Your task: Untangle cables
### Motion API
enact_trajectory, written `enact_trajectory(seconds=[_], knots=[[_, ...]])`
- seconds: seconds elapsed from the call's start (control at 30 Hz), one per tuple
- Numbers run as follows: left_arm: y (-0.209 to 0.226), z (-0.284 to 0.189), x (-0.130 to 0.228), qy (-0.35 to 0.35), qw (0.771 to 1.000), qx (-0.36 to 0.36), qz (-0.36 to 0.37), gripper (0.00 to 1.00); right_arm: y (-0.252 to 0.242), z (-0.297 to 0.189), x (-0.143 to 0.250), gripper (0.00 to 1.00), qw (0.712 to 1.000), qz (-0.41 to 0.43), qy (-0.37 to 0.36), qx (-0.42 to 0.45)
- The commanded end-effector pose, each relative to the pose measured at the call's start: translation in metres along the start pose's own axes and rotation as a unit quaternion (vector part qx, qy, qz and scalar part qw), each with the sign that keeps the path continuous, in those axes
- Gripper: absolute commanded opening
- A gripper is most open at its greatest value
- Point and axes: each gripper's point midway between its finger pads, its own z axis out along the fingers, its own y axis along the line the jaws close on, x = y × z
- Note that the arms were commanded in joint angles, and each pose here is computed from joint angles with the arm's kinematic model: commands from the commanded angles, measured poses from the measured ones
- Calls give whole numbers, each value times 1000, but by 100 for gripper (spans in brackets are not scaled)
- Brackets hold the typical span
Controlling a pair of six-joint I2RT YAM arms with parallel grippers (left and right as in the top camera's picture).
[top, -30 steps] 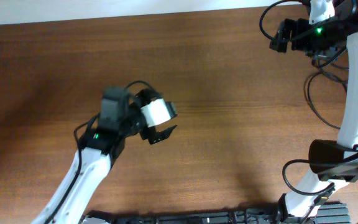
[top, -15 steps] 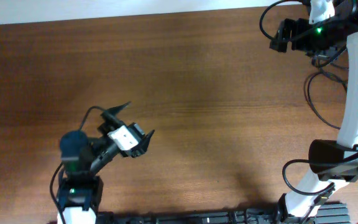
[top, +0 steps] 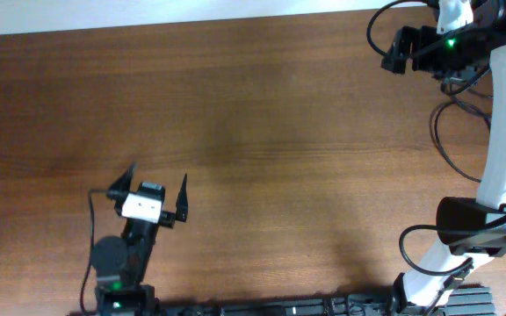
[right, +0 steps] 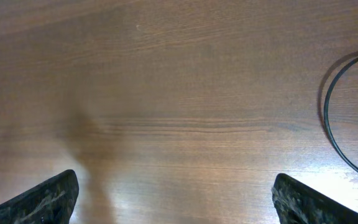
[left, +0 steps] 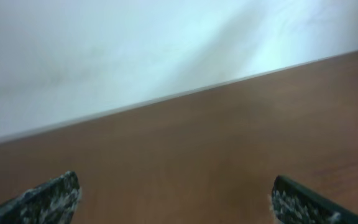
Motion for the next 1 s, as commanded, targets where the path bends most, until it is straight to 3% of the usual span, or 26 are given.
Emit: enact_trajectory(seconds=[0.0,0.2,0.43,0.73,0.97], knots=[[15,-8,8,-1,998,-52,-31,99,5,-6,1,99,1000,-10,-8,-5],[25,-16,14,11,996,-87,-33,99,5,-6,1,99,1000,-10,-8,-5],[31,-28,50,82,988,-122,-51,99,5,-6,1,99,1000,-10,-7,-5],[36,-35,24,25,990,-136,-40,99,5,-6,1,99,1000,-10,-8,-5],[34,-34,24,25,990,-130,-40,99,5,-6,1,99,1000,-10,-8,-5]])
